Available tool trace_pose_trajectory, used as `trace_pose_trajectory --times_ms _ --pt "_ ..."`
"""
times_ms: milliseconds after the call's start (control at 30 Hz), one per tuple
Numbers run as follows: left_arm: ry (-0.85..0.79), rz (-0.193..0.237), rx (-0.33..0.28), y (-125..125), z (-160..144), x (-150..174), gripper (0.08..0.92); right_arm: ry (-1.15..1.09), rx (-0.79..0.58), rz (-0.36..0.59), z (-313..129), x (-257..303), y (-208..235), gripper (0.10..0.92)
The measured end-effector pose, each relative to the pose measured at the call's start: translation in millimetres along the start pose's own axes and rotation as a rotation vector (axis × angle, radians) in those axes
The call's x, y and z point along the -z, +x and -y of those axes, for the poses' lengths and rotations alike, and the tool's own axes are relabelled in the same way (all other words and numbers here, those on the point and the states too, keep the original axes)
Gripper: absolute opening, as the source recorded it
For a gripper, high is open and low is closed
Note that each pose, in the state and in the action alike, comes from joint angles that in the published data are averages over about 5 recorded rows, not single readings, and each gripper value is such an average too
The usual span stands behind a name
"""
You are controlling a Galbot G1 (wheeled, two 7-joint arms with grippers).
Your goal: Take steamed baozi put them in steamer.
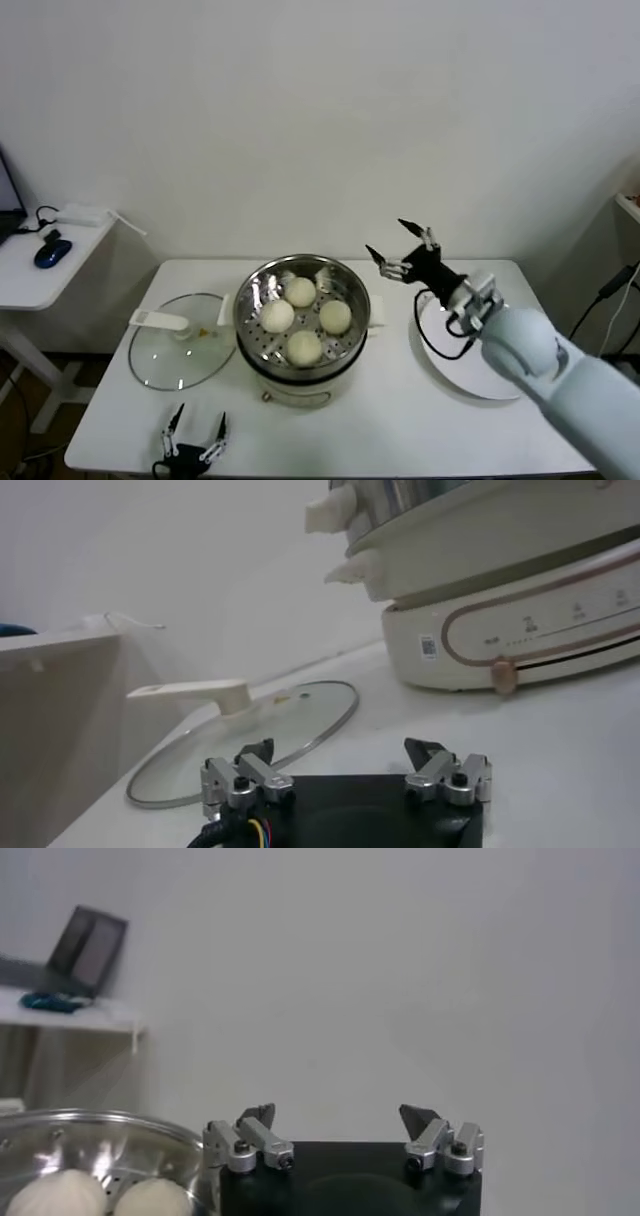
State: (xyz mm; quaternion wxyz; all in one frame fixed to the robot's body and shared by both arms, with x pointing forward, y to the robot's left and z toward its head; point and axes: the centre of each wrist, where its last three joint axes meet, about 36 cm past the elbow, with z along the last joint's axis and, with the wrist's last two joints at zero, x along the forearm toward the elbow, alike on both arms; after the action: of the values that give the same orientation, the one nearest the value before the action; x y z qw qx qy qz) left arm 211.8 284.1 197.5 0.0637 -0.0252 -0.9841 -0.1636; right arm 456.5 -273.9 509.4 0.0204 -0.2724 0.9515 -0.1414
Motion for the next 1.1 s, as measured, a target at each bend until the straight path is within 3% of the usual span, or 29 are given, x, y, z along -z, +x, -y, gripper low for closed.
trace_pose_trajectory --times_ms 200,567,833,1100 --pt "0.004 0.001 0.000 1 3 0 0.823 -0.118 -0.150 0.045 -37 -57 42 0.823" --pt "0.013 0.014 0.012 2 4 4 0.823 -0.270 -0.368 0.017 -144 -155 131 0.823" --pt "0.024 0.021 0.017 4 6 5 0.823 -0.319 -0.455 0.021 -202 -188 167 0.823" --pt "0.029 0.026 0.020 6 6 7 0.823 -0.339 -0.496 0.047 -225 -198 176 0.823"
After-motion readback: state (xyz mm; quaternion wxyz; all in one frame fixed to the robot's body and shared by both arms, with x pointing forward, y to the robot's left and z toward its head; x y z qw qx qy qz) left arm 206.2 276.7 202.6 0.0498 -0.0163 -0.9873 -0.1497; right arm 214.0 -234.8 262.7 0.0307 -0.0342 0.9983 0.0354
